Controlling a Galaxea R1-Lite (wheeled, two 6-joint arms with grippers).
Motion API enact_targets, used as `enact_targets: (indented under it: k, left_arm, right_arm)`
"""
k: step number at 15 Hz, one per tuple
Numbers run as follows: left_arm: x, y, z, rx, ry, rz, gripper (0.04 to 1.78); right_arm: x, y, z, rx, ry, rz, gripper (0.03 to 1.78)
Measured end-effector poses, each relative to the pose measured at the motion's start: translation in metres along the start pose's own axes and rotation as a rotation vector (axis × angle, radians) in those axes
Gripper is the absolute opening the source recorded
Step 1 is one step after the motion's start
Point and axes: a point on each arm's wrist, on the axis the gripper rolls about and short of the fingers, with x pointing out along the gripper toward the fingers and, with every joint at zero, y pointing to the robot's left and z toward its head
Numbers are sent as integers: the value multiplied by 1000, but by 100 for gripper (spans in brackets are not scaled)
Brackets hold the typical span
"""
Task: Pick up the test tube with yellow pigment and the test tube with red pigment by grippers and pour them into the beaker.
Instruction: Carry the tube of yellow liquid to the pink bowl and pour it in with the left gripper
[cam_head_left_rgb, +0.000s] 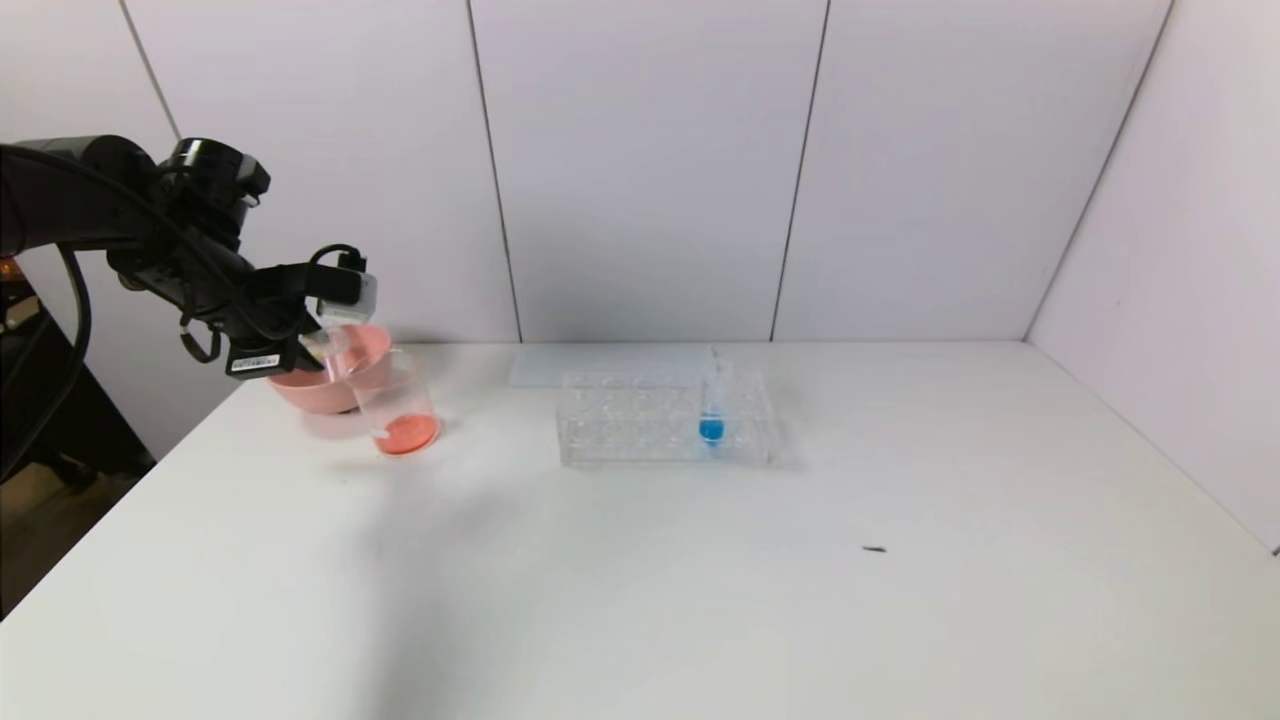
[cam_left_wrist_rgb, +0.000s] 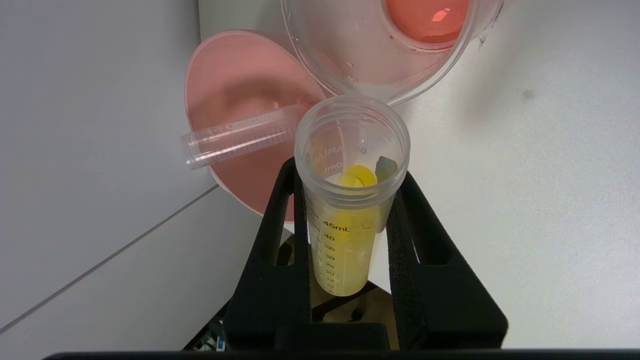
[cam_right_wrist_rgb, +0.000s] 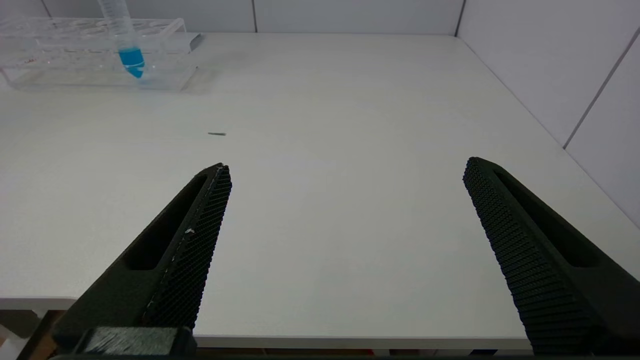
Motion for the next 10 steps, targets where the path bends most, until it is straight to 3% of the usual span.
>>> enact_targets:
  k: [10]
  left_arm:
    - [7, -1, 3, 62, 43, -12, 45]
  right_arm:
    - [0, 0, 0, 0, 0, 0, 170]
